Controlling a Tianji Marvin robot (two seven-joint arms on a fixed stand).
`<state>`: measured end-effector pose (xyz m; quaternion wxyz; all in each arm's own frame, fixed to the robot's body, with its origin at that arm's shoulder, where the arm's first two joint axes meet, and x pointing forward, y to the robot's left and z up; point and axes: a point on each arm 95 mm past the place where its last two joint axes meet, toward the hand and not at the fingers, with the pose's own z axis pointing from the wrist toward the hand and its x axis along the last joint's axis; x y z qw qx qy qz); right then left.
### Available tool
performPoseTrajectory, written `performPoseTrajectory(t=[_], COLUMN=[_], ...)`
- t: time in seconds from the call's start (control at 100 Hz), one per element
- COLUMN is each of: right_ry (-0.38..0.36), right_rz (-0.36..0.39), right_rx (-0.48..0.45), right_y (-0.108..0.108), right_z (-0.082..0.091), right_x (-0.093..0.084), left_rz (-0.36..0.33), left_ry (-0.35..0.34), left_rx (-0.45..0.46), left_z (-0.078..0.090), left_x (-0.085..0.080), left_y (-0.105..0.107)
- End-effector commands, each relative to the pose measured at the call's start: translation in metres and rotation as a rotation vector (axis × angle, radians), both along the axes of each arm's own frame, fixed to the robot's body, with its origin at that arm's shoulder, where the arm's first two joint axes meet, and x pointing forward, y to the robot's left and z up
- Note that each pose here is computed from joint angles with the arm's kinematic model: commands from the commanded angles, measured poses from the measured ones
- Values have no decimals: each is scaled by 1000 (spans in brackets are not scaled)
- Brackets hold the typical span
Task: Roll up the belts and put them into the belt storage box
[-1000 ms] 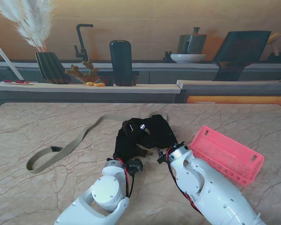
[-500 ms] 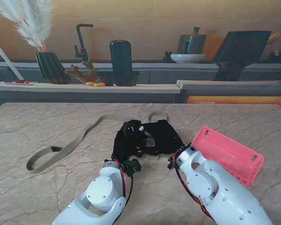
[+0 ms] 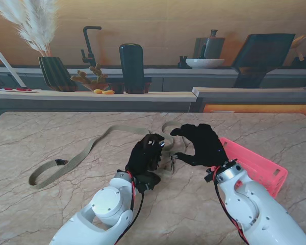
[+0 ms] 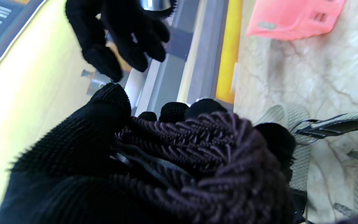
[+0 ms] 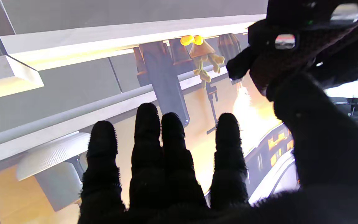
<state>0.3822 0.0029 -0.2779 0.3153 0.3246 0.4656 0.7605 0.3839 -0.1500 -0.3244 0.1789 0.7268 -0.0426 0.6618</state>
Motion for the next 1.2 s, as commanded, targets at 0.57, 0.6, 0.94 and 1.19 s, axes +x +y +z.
performPoseTrajectory(t=[0.57, 0.6, 0.94, 1.19], right_ry=[65, 65, 66, 84], right_rz=[215, 223, 312, 352], right_rx=[-194, -200, -240, -206], right_y=[18, 21, 44, 56], right_z=[5, 3, -10, -18], right_x=[29, 31, 49, 56], left_rz=[-315, -317, -342, -330], left_ry=[14, 14, 12, 19], left_rx=[72, 72, 68, 64], left_z=[-21, -21, -22, -20], left_x=[9, 9, 8, 8], left_y=[7, 8, 8, 8])
